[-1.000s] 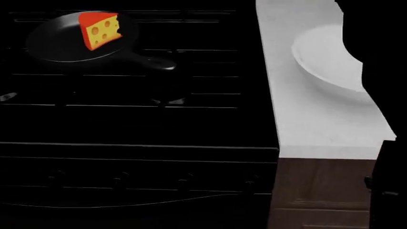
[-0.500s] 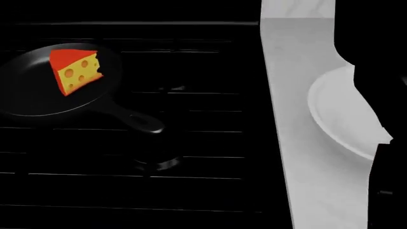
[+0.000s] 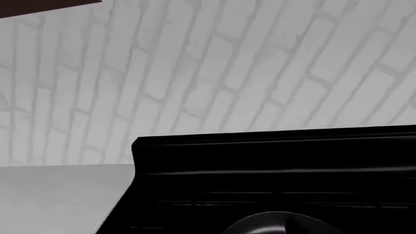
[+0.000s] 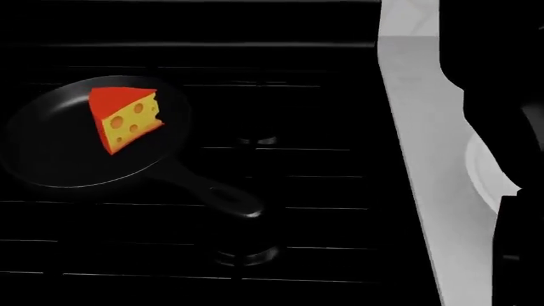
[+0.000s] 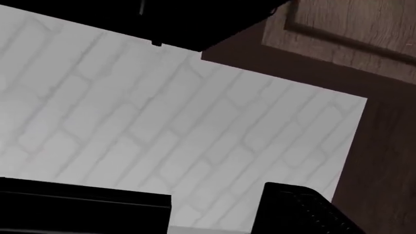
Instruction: Pick the cheese from the pan and place it in the bowl.
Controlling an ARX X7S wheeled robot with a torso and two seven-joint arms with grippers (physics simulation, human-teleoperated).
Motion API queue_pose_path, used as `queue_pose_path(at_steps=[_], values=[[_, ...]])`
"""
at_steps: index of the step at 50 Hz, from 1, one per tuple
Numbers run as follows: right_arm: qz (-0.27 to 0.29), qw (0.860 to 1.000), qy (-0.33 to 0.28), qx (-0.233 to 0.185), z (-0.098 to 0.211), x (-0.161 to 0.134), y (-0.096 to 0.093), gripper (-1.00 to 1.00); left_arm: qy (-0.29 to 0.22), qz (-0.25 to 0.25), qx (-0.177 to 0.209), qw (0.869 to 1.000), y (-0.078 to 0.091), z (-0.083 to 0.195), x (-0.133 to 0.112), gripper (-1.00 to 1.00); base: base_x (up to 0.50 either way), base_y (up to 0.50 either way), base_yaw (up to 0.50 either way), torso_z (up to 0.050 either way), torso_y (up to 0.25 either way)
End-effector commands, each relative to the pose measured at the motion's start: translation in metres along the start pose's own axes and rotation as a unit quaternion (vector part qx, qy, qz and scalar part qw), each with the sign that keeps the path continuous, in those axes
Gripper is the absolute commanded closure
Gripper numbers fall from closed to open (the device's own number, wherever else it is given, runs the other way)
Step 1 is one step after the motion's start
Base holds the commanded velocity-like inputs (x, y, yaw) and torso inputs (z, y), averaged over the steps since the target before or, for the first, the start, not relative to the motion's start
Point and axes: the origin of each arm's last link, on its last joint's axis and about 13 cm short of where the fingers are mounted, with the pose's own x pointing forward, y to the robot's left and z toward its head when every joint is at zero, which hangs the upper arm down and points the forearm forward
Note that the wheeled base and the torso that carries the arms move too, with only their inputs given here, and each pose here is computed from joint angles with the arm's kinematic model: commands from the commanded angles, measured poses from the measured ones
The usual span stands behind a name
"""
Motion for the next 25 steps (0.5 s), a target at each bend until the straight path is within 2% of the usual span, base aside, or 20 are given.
queue_pose_path(at_steps=[1,8,10,11,21,25], values=[[0.023,1.000,-0.011,0.001,0.000,-0.003,0.003,-1.00,-0.004,-0.007,-0.016,1.000,-0.002,-0.004,-0.005,-1.00,0.04,0.50,0.00,0.000,0.000],[0.018,1.000,-0.001,-0.004,-0.005,0.000,-0.001,-1.00,-0.004,-0.010,-0.015,1.000,-0.005,-0.004,-0.003,-1.00,0.04,0.50,0.00,0.000,0.000],[0.009,1.000,0.018,-0.003,-0.006,0.006,-0.005,-1.00,-0.003,-0.009,-0.015,1.000,-0.005,-0.003,-0.003,-1.00,0.04,0.22,0.00,0.000,0.000],[-0.009,1.000,0.012,-0.012,-0.007,0.006,-0.006,-1.00,-0.004,-0.009,-0.015,1.000,-0.005,-0.003,-0.003,-1.00,0.00,0.00,0.00,0.000,0.000],[-0.007,1.000,0.016,-0.016,-0.007,0.003,-0.008,-1.00,-0.003,-0.009,-0.017,1.000,-0.004,-0.005,-0.002,-1.00,0.00,0.00,0.00,0.000,0.001],[-0.005,1.000,0.017,-0.015,-0.008,0.002,-0.007,-1.00,-0.003,-0.009,-0.019,1.000,-0.003,-0.006,-0.003,-1.00,0.31,0.00,0.00,0.000,0.000]])
